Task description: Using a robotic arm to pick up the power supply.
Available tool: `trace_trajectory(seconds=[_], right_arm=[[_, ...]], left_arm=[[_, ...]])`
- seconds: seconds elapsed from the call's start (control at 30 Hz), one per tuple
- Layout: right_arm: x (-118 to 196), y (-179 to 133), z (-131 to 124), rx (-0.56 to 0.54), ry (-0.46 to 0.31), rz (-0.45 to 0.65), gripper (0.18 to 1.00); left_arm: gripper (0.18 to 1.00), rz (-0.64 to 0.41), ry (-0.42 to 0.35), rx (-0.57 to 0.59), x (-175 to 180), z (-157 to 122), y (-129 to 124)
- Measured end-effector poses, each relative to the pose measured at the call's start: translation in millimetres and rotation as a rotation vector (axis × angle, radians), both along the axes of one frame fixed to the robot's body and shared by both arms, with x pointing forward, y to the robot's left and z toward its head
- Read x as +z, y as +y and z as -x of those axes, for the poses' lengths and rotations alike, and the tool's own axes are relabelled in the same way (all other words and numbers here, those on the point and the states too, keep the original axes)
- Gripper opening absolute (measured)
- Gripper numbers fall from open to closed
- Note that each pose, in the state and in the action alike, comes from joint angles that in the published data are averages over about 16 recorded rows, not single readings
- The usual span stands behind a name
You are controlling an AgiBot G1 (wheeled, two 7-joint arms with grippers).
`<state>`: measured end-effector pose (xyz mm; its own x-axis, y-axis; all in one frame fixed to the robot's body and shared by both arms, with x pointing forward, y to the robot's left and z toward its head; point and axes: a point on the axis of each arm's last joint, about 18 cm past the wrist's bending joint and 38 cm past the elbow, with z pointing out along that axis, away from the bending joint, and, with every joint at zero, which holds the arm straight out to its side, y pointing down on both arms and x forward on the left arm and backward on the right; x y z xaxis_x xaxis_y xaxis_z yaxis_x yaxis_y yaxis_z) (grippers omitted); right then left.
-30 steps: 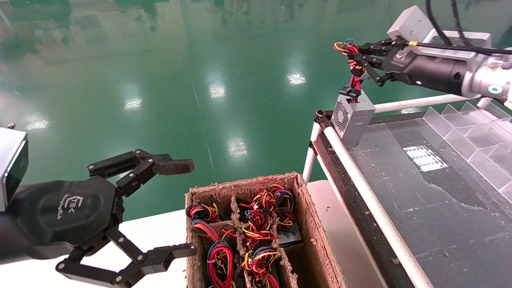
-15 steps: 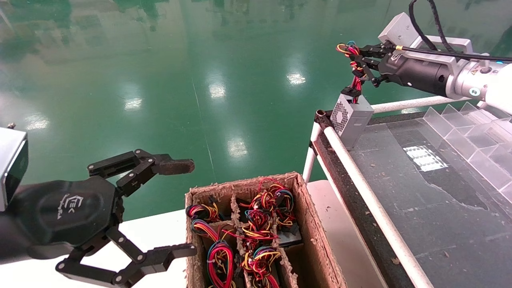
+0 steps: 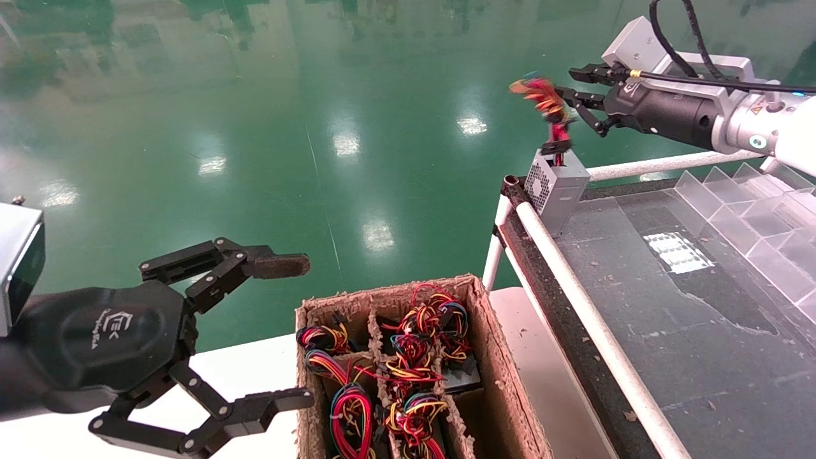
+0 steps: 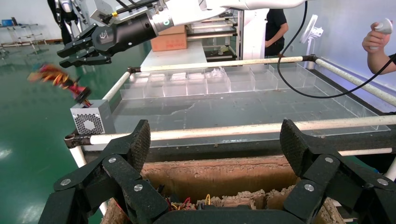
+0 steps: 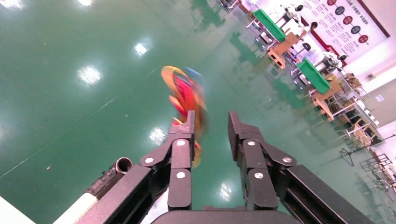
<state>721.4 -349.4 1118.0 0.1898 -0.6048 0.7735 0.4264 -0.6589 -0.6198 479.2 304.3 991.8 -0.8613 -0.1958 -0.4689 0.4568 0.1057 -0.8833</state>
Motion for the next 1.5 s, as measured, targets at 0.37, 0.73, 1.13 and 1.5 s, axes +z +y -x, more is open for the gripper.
trace_trajectory(seconds=[0.37, 0.73, 1.13, 1.5], right_arm=[[2, -1, 10, 0.071, 0.015, -0.072, 0.469], [-2, -3, 27, 0.191, 0.020, -0.190, 0.707], [-19, -9, 55, 0.320, 0.021, -0.246, 0.916], [-40, -5, 92, 0.456, 0.056, -0.259, 0.993]], left_arm=[[1.001, 0.000, 0.000, 0.000, 0, 0, 0], [1.001, 0.000, 0.000, 0.000, 0, 0, 0], [1.001, 0.001, 0.000, 0.000, 0, 0, 0], [1.001, 0.001, 0.000, 0.000, 0, 0, 0]])
